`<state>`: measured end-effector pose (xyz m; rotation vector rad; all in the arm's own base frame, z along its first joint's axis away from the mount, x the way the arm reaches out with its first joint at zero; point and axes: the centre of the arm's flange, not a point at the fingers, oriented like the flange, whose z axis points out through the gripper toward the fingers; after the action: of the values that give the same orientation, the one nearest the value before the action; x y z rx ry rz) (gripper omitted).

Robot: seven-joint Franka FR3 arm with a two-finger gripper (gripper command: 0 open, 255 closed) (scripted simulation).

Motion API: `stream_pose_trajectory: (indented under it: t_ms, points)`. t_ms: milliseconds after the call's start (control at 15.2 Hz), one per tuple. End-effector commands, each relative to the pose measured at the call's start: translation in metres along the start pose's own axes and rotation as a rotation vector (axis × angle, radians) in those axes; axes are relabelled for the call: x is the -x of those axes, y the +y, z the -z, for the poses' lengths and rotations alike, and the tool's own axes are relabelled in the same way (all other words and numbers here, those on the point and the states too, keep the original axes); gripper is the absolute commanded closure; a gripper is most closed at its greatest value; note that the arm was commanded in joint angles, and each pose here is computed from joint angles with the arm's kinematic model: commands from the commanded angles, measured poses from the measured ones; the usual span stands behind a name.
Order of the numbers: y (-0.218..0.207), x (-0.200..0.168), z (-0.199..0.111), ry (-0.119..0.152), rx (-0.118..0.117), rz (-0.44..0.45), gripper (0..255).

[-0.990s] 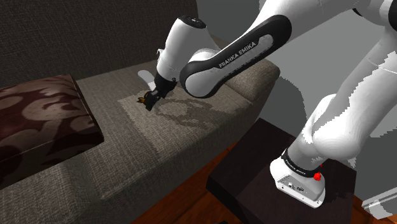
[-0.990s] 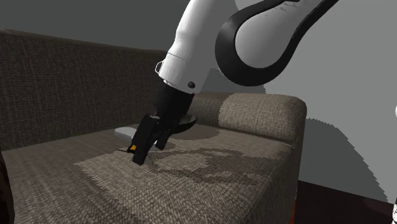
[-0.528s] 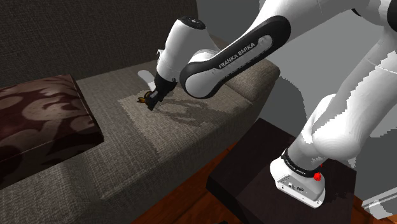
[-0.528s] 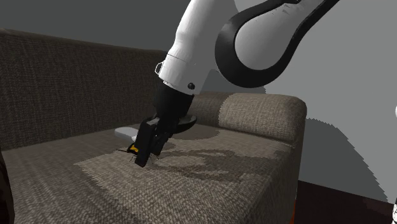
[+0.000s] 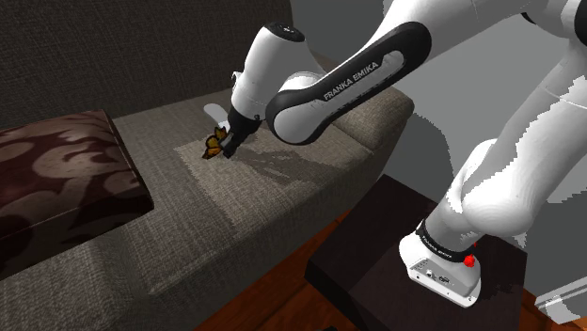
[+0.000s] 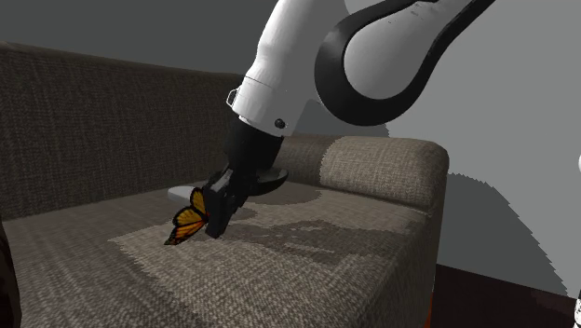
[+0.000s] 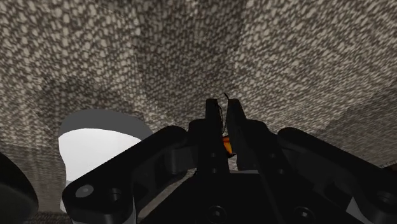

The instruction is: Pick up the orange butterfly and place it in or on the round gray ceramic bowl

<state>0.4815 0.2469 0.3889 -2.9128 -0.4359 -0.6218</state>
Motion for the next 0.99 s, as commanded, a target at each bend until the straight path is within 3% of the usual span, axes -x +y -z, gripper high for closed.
stream_pose_trajectory:
  t_ms: [0, 924]
  points:
    - [0.001, 0.001, -0.003, -0.007, 0.002, -0.002, 255]
    - [-0.004, -0.029, 0.064, -0.007, 0.002, -0.002, 255]
